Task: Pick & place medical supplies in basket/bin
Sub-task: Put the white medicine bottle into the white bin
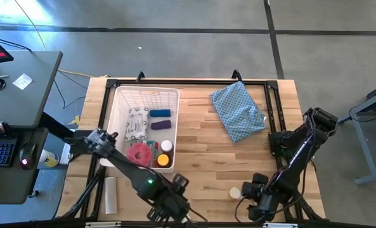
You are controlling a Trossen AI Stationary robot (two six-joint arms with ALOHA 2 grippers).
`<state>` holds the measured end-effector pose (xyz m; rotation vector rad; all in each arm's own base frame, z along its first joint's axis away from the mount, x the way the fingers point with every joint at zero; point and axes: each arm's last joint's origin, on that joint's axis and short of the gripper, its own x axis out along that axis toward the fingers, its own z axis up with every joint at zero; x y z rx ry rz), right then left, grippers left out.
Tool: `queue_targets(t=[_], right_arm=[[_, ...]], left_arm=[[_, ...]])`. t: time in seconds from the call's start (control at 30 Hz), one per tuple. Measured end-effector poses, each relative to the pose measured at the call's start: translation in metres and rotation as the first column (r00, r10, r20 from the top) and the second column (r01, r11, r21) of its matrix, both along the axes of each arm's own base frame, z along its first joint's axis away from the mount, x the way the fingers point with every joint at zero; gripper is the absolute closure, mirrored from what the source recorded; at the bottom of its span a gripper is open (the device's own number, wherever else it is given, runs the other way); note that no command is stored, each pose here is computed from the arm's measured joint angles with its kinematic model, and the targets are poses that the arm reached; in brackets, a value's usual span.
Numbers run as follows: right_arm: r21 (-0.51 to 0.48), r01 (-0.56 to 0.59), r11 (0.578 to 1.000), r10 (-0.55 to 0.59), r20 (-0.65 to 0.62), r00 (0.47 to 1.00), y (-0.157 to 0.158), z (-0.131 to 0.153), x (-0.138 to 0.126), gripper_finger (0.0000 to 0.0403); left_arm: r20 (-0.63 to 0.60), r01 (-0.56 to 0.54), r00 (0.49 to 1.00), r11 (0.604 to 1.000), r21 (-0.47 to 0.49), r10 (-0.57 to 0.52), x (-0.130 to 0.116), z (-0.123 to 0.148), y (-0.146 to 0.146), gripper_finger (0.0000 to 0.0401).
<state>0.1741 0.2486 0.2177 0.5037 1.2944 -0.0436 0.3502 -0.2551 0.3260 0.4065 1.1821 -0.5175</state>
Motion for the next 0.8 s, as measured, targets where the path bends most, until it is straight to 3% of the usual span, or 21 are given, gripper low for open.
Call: queue_targets(t=[0.23, 0.43, 0.6, 0.8], right_arm=[[0.067, 0.068, 0.995, -0.067, -0.011, 0.998, 0.011, 0.001, -0.01, 0.0114], [0.067, 0.055, 0.996, -0.054, -0.011, 0.998, 0.014, 0.001, -0.016, 0.0114], [0.047, 0.029, 0.998, -0.029, 0.009, 1.0, 0.014, 0.001, -0.016, 0.0114], [0.027, 0.036, 0.999, -0.036, 0.033, 0.999, 0.013, 0.001, -0.014, 0.0114]], left_arm=[[-0.03, 0.141, 0.99, 0.99, 0.01, -0.14, -0.002, -0.013, -0.014, 0.0109], [0.005, 0.11, 0.994, 0.985, 0.131, -0.111, -0.014, 0.005, -0.007, 0.0109], [0.063, 0.086, 0.994, 0.992, 0.094, -0.092, -0.022, 0.016, -0.014, 0.0109], [0.064, 0.209, 0.974, 0.971, 0.118, -0.218, -0.01, -0.017, -0.038, 0.0109]])
